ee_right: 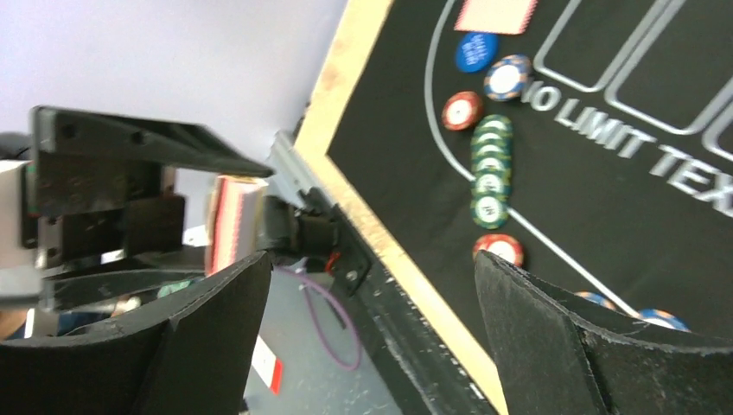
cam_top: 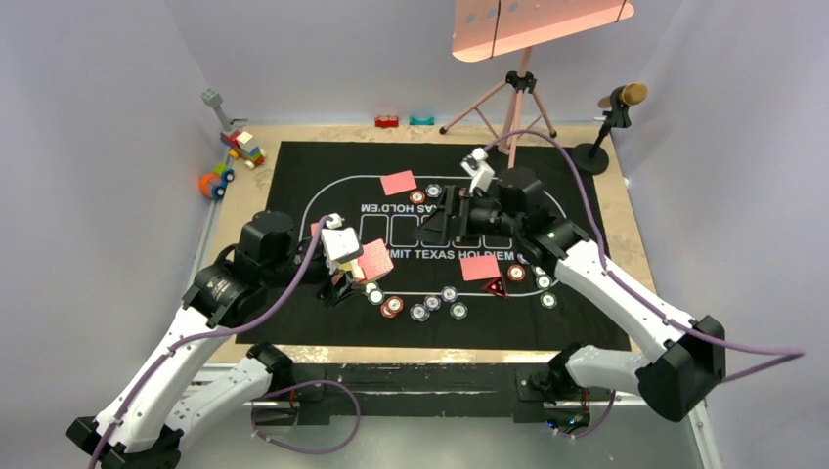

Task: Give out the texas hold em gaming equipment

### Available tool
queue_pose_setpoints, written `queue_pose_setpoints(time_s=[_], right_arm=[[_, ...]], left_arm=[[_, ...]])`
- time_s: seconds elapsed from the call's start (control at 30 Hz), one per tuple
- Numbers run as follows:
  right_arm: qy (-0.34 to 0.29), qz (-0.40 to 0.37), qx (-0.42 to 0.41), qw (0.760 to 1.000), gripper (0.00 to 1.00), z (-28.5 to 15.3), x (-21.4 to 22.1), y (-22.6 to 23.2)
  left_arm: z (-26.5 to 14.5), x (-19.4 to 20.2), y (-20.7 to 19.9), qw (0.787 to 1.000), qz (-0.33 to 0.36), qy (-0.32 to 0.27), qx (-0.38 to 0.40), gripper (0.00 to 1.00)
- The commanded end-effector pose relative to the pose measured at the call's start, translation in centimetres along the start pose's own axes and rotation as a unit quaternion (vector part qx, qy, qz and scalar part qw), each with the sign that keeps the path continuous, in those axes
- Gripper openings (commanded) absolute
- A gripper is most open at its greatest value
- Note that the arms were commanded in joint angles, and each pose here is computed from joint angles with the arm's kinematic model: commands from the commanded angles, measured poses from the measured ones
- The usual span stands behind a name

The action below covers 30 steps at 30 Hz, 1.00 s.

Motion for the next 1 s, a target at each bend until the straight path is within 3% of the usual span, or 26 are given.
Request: queue_pose_setpoints(time_s=[0.0, 0.27, 0.67, 0.97], right_arm=[[0.006, -0.025, -0.078, 0.997, 0.93, 1.0, -1.1, 4.5], [0.043, -0.026, -0.151, 0.987, 0.95, 4.1, -0.2, 7.2], [0.078, 0.002, -0.202, 0.976, 0.98, 7.3, 1.6, 7.4], [0.103, 0.013, -0.198, 0.975, 0.75, 7.5, 2.6, 6.6]], left_arm=[[-0.1, -1.1, 0.1, 0.999, 0.012, -0.034, 0.002, 0.23], [0.0, -1.1, 0.1, 0.999, 0.011, -0.034, 0.001, 0.23], [0.2, -1.1, 0.2, 0.999, 0.010, -0.032, 0.002, 0.23], [0.2, -1.2, 0.3, 0.999, 0.012, -0.034, 0.000, 0.23]])
Point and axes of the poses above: each gripper's point midway between its finger pads, its own z axis out along the fingers, its own y axis along the line the jaws close on, x = y × z, the point moved 10 cm from there along -z, back along the fingers, and after that the axes turned 8 degrees about -z, right-handed, at the moved point
